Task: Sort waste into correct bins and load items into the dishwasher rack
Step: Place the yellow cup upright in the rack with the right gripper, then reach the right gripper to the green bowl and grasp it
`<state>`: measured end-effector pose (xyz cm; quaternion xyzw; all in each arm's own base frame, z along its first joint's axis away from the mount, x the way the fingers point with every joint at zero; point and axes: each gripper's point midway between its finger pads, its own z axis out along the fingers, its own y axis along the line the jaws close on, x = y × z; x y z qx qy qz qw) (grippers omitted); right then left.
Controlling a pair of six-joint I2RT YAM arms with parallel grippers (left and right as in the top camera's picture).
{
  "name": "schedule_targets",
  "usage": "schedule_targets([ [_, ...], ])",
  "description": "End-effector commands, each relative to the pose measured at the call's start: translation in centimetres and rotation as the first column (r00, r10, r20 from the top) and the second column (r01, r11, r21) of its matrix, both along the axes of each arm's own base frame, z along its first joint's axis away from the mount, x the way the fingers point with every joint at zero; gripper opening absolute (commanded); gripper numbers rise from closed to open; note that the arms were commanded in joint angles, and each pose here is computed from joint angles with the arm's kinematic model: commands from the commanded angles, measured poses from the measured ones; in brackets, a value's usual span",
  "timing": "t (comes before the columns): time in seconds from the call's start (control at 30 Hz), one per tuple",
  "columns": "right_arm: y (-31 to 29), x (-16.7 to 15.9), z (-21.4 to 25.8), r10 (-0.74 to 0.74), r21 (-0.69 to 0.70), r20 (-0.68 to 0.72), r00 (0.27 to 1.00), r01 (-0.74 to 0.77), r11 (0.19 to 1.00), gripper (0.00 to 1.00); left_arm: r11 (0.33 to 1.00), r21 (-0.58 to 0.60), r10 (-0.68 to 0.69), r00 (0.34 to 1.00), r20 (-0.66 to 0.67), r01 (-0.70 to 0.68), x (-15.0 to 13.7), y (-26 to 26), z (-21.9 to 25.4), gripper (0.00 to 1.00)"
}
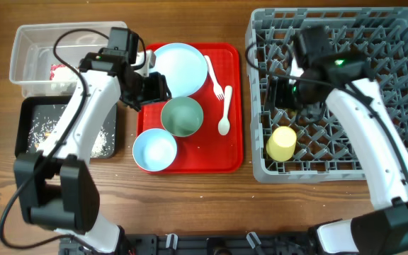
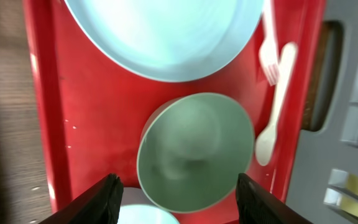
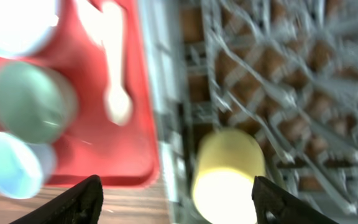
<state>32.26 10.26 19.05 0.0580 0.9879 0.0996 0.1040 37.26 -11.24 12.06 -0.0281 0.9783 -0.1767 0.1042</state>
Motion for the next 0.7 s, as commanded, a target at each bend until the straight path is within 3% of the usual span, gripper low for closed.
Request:
schedule_targets([
  [0.0, 4.1, 1.1, 2.9, 0.102, 0.139, 0.113, 0.988, -0.117, 0.983, 0.71, 0.997, 0.034, 0.070, 0.988, 0.137, -0.075, 1.1, 2.1, 4.8, 0.62],
  [0.13, 8.4, 2.2, 1.5, 0.125, 0.171, 0.159, 0.979, -0.152, 0.973, 0.63, 0.968, 0.054, 0.232, 0.960, 0.154, -0.243, 1.2, 5.3, 6.0, 0.67],
  [0.27, 11.9, 2.7, -1.8, 0.163, 0.140, 0.137, 0.977, -0.182, 0.973, 0.60, 0.948, 0.057, 0.302, 0.944, 0.136, -0.312, 1.1, 7.7, 5.9, 0.69],
  [0.67, 17.0, 1.2, -14.6, 0.271, 0.131, -0.131, 0.954, -0.254, 0.958, 0.50, 0.932, 0.068, 0.348, 0.932, 0.105, -0.356, 0.5, 9.6, 5.5, 0.75],
])
